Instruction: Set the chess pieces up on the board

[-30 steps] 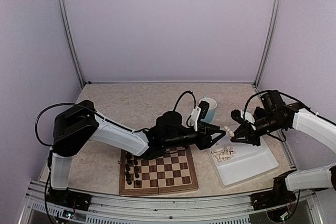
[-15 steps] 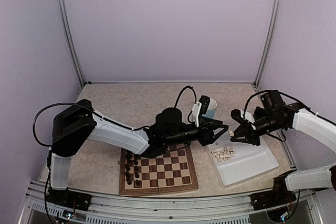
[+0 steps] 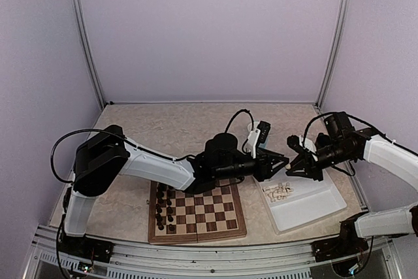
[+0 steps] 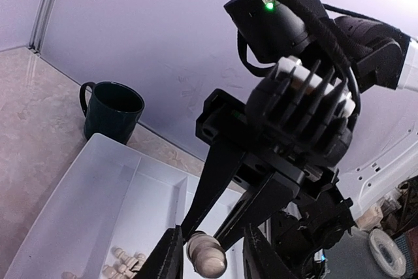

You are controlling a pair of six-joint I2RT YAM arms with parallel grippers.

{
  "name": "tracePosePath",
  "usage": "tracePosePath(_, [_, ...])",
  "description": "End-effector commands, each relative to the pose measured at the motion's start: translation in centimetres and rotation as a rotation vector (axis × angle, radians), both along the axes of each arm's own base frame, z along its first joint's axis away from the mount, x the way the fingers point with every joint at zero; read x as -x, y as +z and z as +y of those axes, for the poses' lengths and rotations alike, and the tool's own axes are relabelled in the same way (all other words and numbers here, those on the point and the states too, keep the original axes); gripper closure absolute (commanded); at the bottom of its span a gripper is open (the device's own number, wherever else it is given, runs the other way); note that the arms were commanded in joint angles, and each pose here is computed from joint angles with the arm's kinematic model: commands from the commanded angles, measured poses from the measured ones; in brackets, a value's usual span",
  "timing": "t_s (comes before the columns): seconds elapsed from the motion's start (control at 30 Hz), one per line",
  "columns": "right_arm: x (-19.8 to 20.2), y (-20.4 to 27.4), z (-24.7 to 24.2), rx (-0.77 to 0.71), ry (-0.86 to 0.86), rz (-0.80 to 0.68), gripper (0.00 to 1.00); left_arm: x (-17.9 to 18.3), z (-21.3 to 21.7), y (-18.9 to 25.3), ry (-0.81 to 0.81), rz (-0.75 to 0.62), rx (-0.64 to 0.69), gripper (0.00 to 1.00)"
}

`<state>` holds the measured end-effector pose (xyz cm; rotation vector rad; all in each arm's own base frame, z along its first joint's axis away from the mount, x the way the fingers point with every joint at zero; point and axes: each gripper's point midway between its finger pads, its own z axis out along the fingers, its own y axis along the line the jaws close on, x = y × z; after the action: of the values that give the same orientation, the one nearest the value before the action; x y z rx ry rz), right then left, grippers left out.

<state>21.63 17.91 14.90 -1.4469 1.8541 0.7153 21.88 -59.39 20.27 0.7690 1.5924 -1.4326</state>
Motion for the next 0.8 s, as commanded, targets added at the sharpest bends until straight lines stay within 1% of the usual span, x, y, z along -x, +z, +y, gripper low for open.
tracePosePath(0.0, [0.4, -0.2, 0.5, -0.016, 0.017, 0.019, 0.90, -0.1, -0.5, -0.1, -0.012, 0.001, -0.004, 0.73])
tracePosePath(0.17, [0.4, -0.5, 0.4, -0.012, 0.012, 0.019, 0.90, -0.1, 0.4, 0.2, 0.010, -0.011, -0.010, 0.89])
tracePosePath(0.23, [0.3, -0.8, 0.3, -0.004, 0.006, 0.022, 0.90, 0.0, 1.2, 0.6, 0.026, -0.035, -0.030, 0.92])
tracePosePath(0.3, [0.2, -1.1, 0.2, 0.003, -0.002, 0.025, 0.90, 0.0, 2.4, 0.4, 0.052, -0.069, -0.082, 0.94])
tracePosePath(0.33, [0.1, -1.2, 0.2, 0.005, -0.007, 0.023, 0.90, 0.0, 3.2, 1.2, 0.066, -0.100, -0.104, 0.95])
tracePosePath(0.5, [-0.5, -1.5, 0.2, 0.012, -0.024, 0.016, 0.90, -0.3, 7.3, -1.1, 0.149, -0.134, -0.346, 0.95])
tracePosePath(0.57, [-0.6, -1.6, 0.1, 0.015, -0.029, 0.016, 0.90, -0.5, 9.0, -2.6, 0.180, -0.112, -0.441, 0.95])
tracePosePath(0.6, [-0.7, -1.6, 0.2, 0.015, -0.030, 0.017, 0.90, -0.8, 10.0, -4.0, 0.210, -0.094, -0.510, 0.95])
tracePosePath(0.7, [-0.8, -1.7, 0.1, 0.017, -0.035, 0.018, 0.90, -1.2, 11.7, -6.4, 0.255, -0.047, -0.628, 0.94])
tracePosePath(0.77, [-0.9, -1.7, 0.1, 0.019, -0.038, 0.017, 0.90, -1.7, 12.3, -7.7, 0.282, -0.013, -0.676, 0.94])
